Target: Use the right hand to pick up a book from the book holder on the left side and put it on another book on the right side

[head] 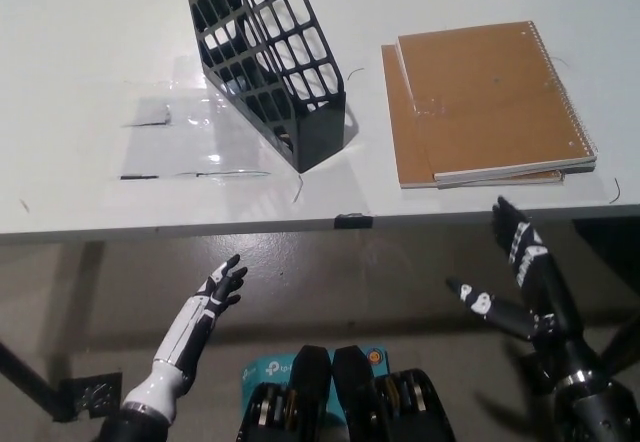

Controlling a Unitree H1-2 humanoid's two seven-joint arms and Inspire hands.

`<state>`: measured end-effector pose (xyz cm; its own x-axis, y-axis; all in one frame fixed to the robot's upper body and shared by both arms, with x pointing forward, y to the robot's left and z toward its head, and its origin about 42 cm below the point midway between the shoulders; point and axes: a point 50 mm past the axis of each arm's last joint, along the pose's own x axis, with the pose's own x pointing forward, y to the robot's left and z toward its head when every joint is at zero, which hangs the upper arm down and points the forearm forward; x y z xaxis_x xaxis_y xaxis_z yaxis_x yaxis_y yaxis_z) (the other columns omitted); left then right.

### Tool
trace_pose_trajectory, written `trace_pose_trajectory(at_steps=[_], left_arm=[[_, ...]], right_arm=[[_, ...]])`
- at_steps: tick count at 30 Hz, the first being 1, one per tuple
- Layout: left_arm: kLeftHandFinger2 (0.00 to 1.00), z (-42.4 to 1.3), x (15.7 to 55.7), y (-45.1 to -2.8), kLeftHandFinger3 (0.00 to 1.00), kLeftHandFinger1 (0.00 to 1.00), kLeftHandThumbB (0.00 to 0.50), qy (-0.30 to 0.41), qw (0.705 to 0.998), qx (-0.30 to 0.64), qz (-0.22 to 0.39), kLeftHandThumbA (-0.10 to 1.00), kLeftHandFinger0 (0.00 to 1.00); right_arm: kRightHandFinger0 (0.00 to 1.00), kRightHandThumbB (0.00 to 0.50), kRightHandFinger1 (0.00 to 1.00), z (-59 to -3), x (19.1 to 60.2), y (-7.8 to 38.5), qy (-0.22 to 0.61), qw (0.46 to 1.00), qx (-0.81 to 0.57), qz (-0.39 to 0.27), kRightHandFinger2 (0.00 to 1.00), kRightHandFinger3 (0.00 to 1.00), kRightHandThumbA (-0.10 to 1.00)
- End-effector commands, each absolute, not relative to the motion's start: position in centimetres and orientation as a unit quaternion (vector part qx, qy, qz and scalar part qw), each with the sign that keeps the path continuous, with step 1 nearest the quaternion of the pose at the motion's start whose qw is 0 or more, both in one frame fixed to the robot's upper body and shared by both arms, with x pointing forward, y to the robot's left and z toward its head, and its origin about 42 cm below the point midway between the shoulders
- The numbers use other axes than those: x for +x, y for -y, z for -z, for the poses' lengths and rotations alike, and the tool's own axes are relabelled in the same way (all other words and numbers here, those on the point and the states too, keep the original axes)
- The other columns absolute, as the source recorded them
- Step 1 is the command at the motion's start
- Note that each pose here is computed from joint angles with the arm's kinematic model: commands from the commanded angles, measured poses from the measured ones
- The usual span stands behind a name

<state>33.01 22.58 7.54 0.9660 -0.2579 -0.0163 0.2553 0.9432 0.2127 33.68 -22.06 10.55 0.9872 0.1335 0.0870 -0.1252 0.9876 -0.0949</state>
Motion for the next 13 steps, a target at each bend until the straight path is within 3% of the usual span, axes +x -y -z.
trace_pose_trajectory(at_steps=[1,13], left_arm=[[1.0,-8.4,32.6,-22.6,1.0,1.0,0.175,0.037,0.985,0.097,0.139,0.98,1.0],[1.0,-6.9,30.5,-22.1,1.0,1.0,0.181,0.016,0.984,0.097,0.146,0.97,1.0]], right_arm=[[1.0,0.126,1.0,-10.7,33.9,22.2,0.086,0.992,-0.072,-0.06,1.0,1.0,0.82],[1.0,0.174,1.0,-6.4,31.2,23.2,0.027,0.993,-0.098,-0.066,1.0,1.0,0.84]])
